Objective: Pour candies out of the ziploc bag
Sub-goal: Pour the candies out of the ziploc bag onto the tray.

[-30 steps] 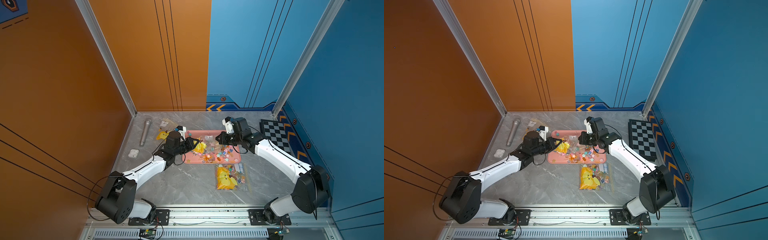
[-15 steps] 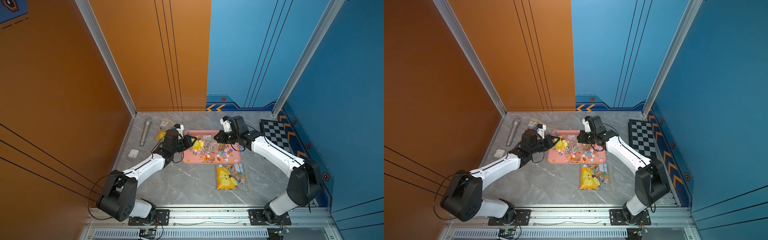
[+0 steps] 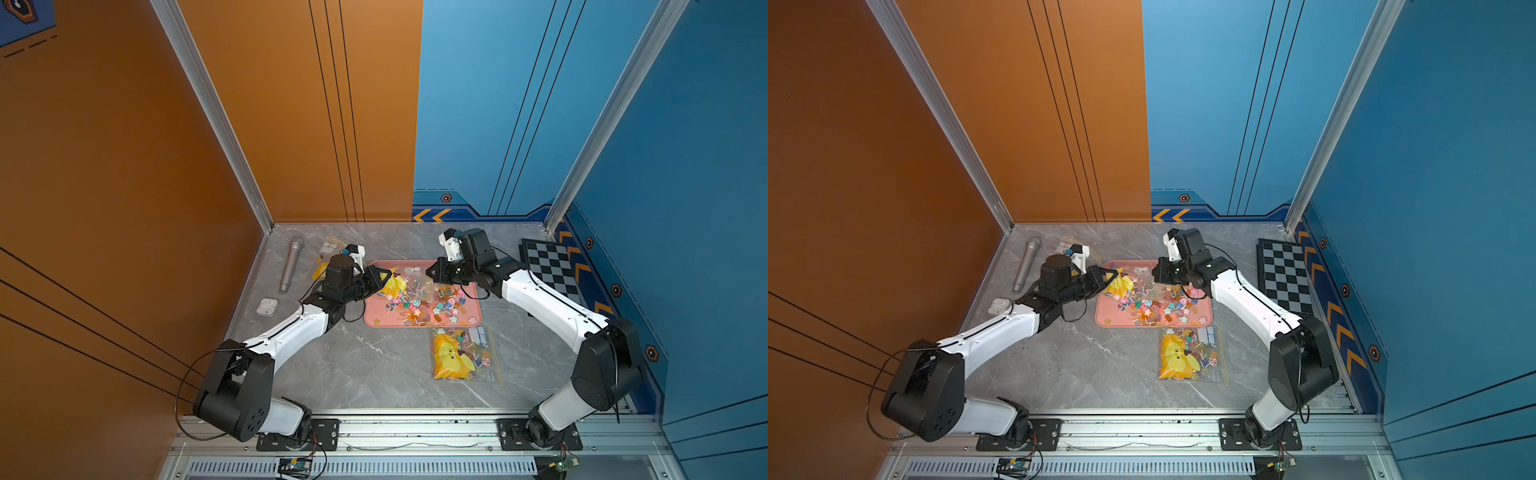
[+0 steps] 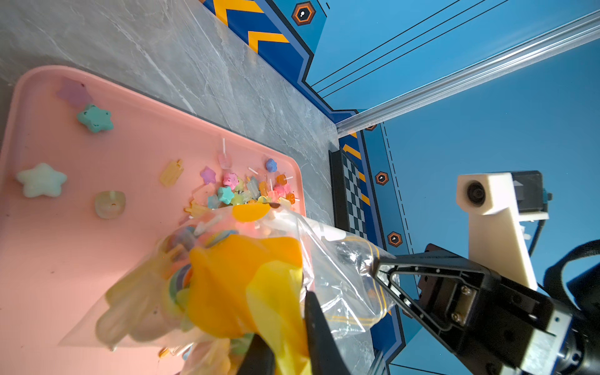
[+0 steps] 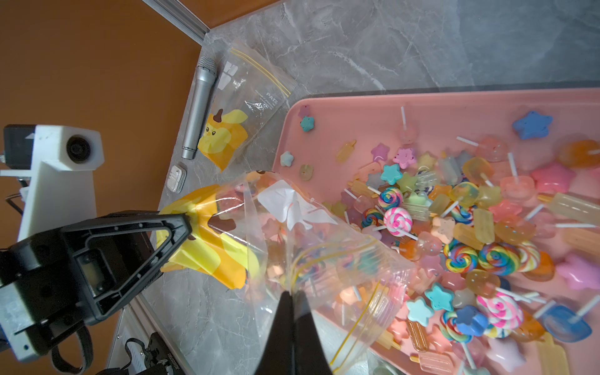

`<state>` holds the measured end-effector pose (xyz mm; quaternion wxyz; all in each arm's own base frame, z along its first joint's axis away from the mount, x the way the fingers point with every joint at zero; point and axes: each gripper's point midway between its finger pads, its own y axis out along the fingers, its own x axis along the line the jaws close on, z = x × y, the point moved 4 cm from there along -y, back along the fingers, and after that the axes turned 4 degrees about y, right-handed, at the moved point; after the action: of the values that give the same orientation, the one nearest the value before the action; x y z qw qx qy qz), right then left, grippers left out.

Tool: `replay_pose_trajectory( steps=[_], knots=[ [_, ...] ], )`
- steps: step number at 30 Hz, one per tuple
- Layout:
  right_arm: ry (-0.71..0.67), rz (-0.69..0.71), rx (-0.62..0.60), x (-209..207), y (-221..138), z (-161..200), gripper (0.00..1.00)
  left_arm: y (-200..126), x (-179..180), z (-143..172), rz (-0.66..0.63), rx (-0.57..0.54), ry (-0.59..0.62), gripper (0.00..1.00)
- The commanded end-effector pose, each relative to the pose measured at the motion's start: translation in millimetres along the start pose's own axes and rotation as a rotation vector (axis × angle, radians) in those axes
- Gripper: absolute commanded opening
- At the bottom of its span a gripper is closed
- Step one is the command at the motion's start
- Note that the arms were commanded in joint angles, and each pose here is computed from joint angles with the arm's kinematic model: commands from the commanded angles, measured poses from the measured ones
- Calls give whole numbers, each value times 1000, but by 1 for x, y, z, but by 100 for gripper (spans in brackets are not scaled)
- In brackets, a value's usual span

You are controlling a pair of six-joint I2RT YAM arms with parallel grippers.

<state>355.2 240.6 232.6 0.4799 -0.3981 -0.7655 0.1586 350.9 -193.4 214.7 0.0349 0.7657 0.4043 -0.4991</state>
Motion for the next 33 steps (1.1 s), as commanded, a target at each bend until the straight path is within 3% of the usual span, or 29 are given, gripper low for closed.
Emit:
replay_pose_trajectory(
  steps=[1,33],
  knots=[
    [-6,-7,3,1,0,-6,0,-5,-18,-19,58,-40,44,0],
    [27,6,60,-9,14,9,0,-26,-26,-24,27,-69,80,0]
  ],
)
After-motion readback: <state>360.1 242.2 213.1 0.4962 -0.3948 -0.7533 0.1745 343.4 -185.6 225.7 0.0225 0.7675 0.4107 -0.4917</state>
